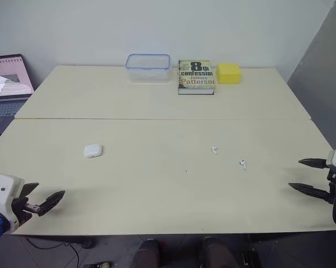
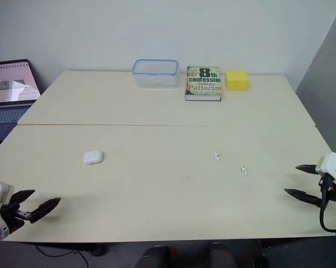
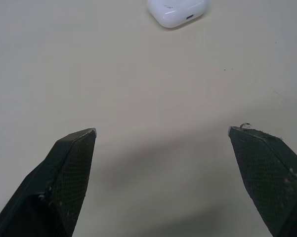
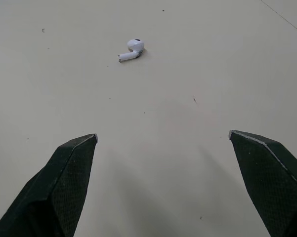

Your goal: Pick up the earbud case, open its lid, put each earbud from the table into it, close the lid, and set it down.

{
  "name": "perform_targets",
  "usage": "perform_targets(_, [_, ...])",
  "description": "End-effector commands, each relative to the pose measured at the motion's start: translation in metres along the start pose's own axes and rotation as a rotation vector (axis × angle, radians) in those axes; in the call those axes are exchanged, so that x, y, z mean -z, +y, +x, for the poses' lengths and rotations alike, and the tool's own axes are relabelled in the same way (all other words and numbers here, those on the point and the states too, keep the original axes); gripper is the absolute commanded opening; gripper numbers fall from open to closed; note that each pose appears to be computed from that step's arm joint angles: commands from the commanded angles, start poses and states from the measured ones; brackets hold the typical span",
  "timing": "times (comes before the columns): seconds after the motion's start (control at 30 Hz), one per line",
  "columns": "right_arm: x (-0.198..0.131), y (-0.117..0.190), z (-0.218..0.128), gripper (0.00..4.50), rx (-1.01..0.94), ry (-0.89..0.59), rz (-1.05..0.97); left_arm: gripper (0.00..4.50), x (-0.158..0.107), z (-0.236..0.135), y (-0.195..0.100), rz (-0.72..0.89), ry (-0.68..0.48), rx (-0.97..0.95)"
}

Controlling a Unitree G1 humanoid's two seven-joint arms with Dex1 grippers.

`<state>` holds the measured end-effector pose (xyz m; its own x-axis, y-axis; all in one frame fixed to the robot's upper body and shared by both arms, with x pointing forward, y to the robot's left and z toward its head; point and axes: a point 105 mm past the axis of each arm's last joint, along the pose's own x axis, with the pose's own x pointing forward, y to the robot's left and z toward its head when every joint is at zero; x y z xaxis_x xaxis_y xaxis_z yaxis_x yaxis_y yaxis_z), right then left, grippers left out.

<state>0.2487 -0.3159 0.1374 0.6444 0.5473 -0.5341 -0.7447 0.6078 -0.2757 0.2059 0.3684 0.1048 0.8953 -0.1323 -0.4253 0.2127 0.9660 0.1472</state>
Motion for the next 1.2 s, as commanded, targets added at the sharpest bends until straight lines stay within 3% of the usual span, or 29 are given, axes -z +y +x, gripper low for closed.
perform_targets(0.03, [-0.007, -0.003, -0.001, 4.48, 0.013, -0.021, -0.031, 4.5, -0.015, -0.003, 0.005, 0.036, -0.035, -0.021])
perform_targets(0.4, [-0.015, -0.006, 0.004, 4.48, 0.007, -0.058, -0.052, 4.5, -0.034, -0.003, -0.003, 0.062, -0.155, 0.073])
perform_targets(0.73, [-0.065, 0.015, 0.011, 4.48, -0.096, -0.187, -0.16, 4.5, -0.046, 0.002, -0.016, 0.013, -0.208, 0.152])
perform_targets(0.97, [-0.07, 0.016, 0.012, 4.48, -0.103, -0.19, -0.17, 4.5, -0.044, 0.004, -0.011, -0.051, -0.22, 0.097])
perform_targets(1.2, [-0.088, 0.021, 0.018, 4.48, -0.14, -0.238, -0.192, 4.5, -0.042, 0.031, -0.029, -0.194, -0.257, -0.039])
